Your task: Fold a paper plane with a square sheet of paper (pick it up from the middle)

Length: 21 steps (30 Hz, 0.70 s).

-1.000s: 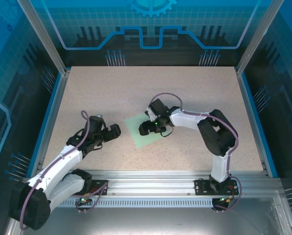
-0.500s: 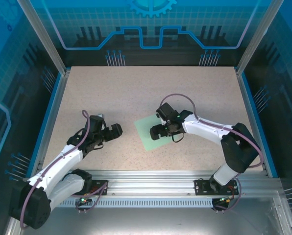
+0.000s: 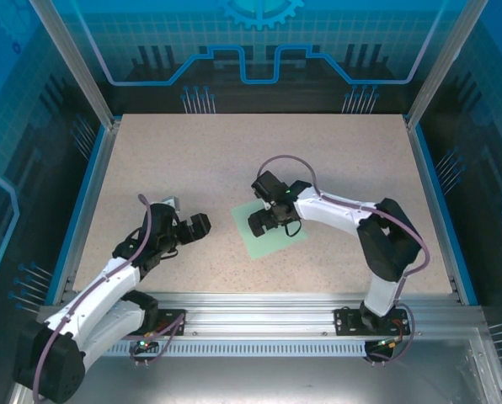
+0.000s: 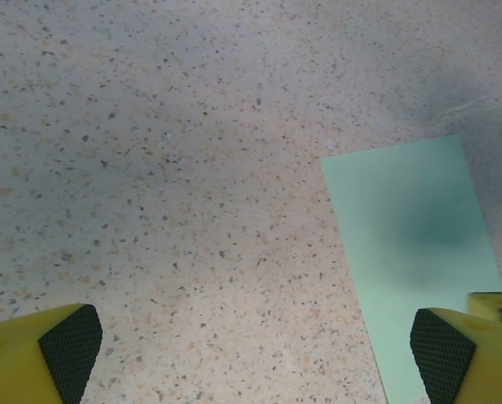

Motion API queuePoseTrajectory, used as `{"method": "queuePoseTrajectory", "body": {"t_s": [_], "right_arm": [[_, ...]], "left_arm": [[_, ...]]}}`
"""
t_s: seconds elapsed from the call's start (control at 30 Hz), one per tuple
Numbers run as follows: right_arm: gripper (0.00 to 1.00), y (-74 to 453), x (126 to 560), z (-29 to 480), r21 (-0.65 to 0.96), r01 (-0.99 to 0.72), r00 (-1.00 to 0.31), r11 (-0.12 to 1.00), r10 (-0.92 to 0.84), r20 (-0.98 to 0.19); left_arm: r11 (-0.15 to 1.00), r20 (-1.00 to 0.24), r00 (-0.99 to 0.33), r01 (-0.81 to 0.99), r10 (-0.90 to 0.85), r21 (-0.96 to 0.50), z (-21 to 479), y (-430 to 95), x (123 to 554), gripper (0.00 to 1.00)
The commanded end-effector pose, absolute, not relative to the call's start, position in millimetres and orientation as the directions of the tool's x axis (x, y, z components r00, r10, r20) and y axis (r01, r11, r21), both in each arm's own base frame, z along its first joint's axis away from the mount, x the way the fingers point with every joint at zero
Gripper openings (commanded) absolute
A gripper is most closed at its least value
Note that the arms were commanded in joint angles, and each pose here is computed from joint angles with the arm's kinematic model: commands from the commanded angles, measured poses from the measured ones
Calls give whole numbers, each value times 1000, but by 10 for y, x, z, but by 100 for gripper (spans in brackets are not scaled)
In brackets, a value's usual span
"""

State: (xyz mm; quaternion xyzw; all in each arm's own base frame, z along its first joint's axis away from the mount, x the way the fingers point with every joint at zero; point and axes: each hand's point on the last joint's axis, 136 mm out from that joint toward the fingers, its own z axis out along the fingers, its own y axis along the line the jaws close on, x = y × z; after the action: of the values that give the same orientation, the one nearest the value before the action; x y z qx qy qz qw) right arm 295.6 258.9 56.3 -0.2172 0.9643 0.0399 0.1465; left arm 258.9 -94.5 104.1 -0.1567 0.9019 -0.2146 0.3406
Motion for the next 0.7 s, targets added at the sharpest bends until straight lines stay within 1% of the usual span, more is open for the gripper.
{"method": "queuePoseTrajectory", "body": {"t_s": [0.0,0.1,0.2,0.3,0.37,0.4,0.47,0.5,0.53,0.6,0.67], "right_arm": [[100,2548,2883,565,0,-440,-876,898,-429,-221],[100,2583,2926,684,-55,-431,-865,901,-430,-258],[99,2638,2953,917,-139,-426,-825,894,-447,-347],[99,2663,2991,1075,-185,-396,-792,899,-437,-427],[100,2661,3035,1113,-166,-366,-790,916,-400,-465],[100,2710,3048,1107,-121,-372,-794,920,-383,-472],[99,2822,3029,1004,10,-405,-829,914,-362,-426],[99,2870,3029,956,78,-403,-858,912,-347,-378],[100,2872,3040,914,102,-382,-887,919,-333,-320],[99,2886,3028,818,73,-399,-894,914,-370,-254],[99,2900,3033,774,6,-423,-877,906,-408,-252]], "left_arm": [[844,-556,-713,-93,-427,-528,1100,-1001,2582,98],[847,-567,-705,-89,-425,-524,1107,-975,2552,99],[837,-574,-684,-97,-450,-539,1123,-948,2529,99],[826,-582,-660,-105,-475,-554,1145,-922,2525,98],[825,-585,-658,-100,-474,-556,1177,-921,2520,98],[825,-582,-660,-102,-474,-556,1195,-920,2512,98],[827,-571,-673,-111,-471,-551,1209,-917,2483,98],[828,-566,-677,-117,-471,-548,1210,-911,2471,98],[827,-559,-681,-125,-473,-549,1206,-909,2460,99],[826,-554,-681,-138,-479,-546,1206,-893,2448,99],[825,-555,-670,-158,-493,-543,1194,-859,2458,98]]}}
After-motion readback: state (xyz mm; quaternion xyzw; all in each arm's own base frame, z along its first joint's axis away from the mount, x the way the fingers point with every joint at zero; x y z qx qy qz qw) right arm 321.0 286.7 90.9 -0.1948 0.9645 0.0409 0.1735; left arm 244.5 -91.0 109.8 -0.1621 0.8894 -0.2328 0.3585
